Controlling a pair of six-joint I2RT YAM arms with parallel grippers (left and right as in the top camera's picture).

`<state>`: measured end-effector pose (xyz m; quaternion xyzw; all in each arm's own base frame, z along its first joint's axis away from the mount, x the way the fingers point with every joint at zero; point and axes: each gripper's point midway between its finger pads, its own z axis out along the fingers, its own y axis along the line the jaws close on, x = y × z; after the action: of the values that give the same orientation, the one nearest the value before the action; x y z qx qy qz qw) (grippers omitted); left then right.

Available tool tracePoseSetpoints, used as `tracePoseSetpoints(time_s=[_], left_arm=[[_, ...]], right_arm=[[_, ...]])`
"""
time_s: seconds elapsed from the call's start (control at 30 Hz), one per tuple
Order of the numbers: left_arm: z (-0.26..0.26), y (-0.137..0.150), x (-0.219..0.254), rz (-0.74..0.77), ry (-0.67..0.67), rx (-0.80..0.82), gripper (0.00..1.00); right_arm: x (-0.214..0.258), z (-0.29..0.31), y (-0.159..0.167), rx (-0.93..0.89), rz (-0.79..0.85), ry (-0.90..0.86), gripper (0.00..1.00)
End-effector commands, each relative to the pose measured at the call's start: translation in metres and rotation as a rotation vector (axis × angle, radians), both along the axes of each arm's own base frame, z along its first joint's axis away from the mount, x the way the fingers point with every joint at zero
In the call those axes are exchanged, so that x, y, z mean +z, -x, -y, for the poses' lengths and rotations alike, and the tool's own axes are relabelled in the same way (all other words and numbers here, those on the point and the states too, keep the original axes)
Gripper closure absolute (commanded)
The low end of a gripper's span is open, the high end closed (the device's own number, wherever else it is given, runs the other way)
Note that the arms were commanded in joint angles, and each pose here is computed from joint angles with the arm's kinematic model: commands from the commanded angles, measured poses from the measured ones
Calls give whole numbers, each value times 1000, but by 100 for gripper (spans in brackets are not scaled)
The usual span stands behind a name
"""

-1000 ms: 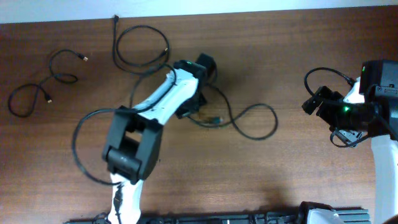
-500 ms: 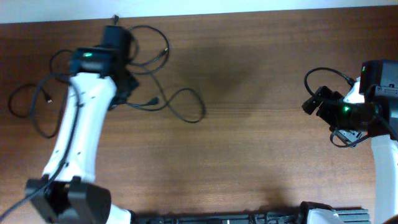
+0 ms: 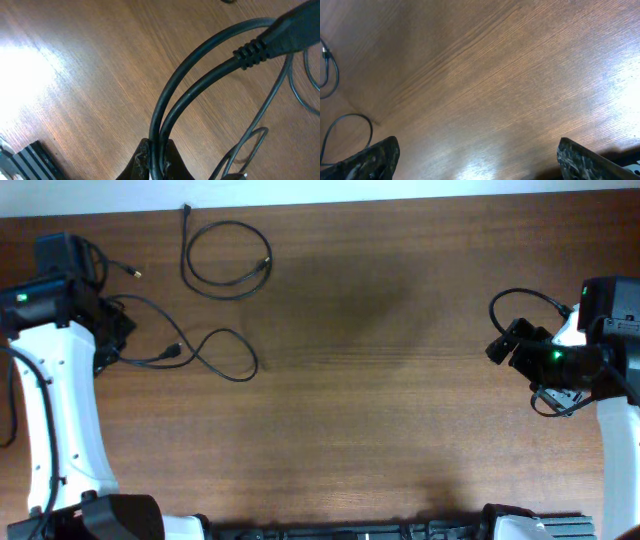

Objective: Untangle cables
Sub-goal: 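Carry the cable to the left edge with the left gripper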

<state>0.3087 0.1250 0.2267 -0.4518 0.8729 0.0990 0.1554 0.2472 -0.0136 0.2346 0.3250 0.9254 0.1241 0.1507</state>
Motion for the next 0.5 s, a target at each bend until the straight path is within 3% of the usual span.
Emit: tracePoseSetpoints(time_s=[0.0,0.47], left_arm=[[-10,2,4,17,-2,14,100],[-8,7,-66,-58,22,30,100]], right_arm=[[-3,4,1,-7,-12,15,1],[-3,4,1,-7,-12,15,1]])
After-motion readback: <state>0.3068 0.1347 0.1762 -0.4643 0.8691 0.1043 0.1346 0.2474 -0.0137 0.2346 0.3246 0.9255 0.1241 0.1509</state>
